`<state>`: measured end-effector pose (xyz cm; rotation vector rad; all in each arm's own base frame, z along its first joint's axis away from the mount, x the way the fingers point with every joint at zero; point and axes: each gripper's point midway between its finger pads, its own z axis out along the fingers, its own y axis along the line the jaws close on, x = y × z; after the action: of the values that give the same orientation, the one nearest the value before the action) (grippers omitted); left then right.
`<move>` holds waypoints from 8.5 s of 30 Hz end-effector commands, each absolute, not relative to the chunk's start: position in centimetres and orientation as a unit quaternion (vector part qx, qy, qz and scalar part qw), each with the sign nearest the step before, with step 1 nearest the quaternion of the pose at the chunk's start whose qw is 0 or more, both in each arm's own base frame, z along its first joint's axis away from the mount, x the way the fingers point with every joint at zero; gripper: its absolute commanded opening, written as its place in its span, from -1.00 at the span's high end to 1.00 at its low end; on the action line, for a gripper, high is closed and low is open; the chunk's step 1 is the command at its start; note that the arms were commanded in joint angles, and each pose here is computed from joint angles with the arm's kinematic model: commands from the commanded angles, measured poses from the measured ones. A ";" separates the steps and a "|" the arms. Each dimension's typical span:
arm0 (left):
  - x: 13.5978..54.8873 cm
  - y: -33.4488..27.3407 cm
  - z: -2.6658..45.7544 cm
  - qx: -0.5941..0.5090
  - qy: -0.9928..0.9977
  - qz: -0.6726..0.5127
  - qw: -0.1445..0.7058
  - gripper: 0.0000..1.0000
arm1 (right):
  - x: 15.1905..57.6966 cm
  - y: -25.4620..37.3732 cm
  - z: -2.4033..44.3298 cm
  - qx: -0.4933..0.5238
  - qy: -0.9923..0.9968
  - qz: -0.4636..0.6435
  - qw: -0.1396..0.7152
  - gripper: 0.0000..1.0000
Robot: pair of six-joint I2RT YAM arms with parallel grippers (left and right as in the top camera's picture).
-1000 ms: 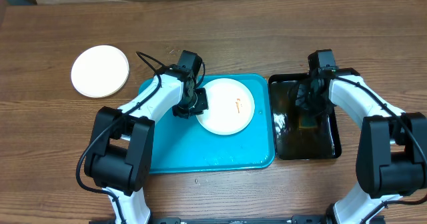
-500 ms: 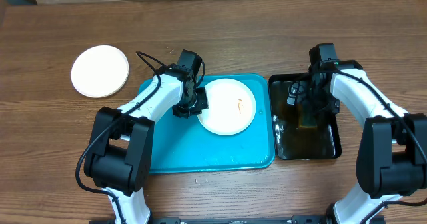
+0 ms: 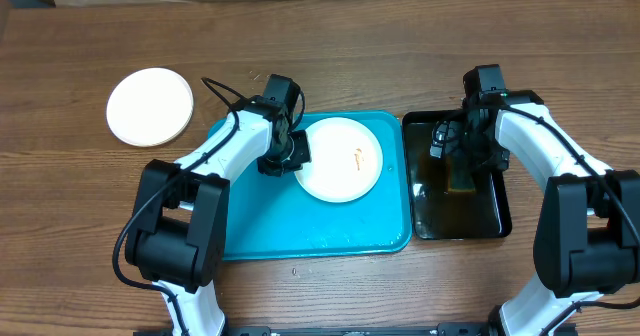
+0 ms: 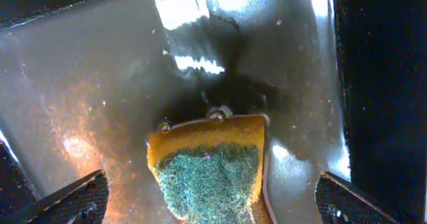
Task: Clean dirty plates on tray and stack at the side
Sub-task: 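Dip and wet the held sponge in the black tray's water, then scrub the white plate with the sponge while the left gripper holds it, then return the sponge to the black tray and lift the right arm away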
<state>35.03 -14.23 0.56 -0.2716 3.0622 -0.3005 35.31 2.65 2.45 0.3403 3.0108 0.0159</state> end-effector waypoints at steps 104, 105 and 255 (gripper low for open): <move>35.3 -13.7 1.4 -0.070 0.994 -0.088 0.012 0.88 | 32.7 2.7 1.2 0.108 0.994 0.002 0.021 0.92; 35.3 -13.7 1.4 -0.070 0.994 -0.088 0.012 0.88 | 32.7 2.7 1.4 0.108 0.994 0.002 0.020 0.92; 35.3 -15.6 1.8 -0.086 0.987 -0.138 0.004 0.57 | 37.5 3.9 5.7 0.089 0.996 0.000 -0.005 0.03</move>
<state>34.80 -15.16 1.61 -0.2913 3.1016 -0.4141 35.35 3.18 2.82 0.2787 3.2214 -0.0801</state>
